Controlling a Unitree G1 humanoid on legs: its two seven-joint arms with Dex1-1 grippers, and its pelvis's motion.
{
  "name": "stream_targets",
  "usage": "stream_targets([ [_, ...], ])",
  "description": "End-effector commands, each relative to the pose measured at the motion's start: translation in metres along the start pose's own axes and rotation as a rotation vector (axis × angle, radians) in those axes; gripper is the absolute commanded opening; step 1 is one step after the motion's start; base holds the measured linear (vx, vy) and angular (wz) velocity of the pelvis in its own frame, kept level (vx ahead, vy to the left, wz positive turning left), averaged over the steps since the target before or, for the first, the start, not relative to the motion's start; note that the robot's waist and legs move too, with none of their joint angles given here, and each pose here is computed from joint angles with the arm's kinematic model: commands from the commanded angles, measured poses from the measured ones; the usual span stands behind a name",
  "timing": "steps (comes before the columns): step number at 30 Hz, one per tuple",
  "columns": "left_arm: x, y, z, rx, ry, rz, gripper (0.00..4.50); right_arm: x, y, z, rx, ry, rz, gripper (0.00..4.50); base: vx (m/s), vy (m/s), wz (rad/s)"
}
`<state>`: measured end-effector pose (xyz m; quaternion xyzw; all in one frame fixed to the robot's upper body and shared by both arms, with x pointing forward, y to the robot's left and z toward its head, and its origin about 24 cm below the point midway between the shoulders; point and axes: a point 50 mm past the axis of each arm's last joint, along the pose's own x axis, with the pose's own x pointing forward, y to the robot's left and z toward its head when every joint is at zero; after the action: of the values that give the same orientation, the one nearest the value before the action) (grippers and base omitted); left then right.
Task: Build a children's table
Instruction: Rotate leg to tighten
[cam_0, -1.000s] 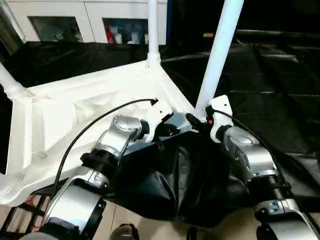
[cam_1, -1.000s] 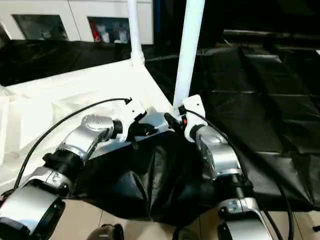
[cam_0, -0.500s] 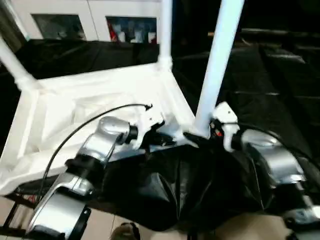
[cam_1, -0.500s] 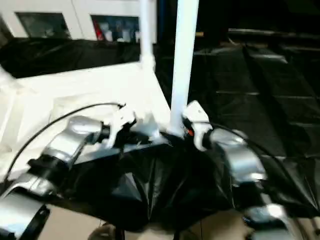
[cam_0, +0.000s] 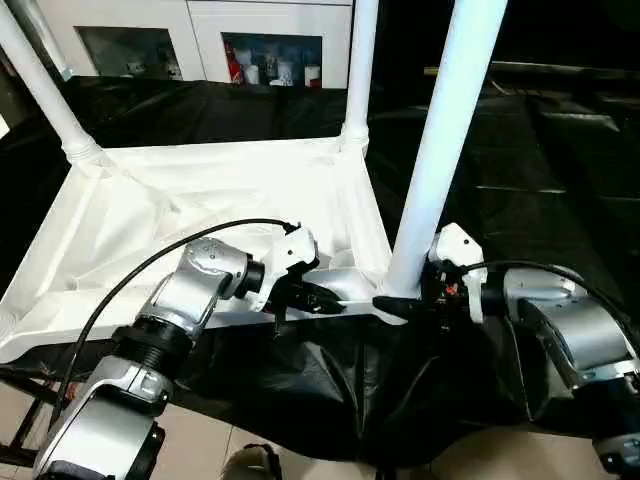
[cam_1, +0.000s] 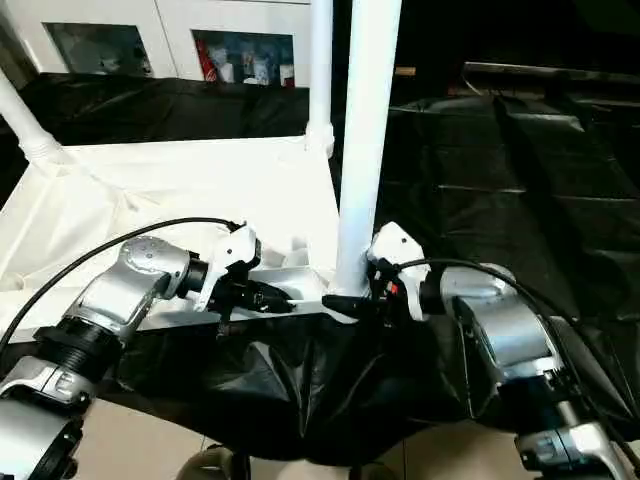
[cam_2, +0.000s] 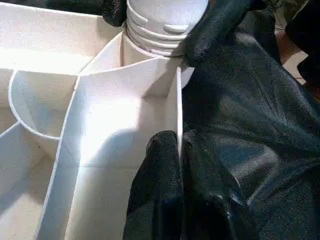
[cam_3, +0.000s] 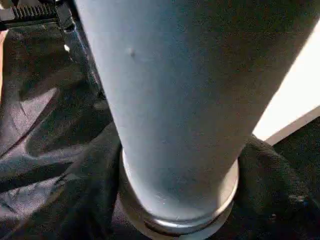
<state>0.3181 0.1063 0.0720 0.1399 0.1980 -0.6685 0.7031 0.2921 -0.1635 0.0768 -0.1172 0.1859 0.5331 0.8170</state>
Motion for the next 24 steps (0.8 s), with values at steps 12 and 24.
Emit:
stream_targets([
  [12, 0.027, 0.02, 0.042, 0.024, -0.129, 0.218, 0.0, 0.045, -0.015, -0.015, 0.277, -0.024, -0.456, 2.75, 0.0, 0.0, 0.0],
  [24, 0.041, 0.029, 0.06, 0.017, -0.181, 0.324, 0.0, 0.082, -0.014, 0.007, 0.315, -0.151, -0.52, 3.64, 0.0, 0.0, 0.0],
])
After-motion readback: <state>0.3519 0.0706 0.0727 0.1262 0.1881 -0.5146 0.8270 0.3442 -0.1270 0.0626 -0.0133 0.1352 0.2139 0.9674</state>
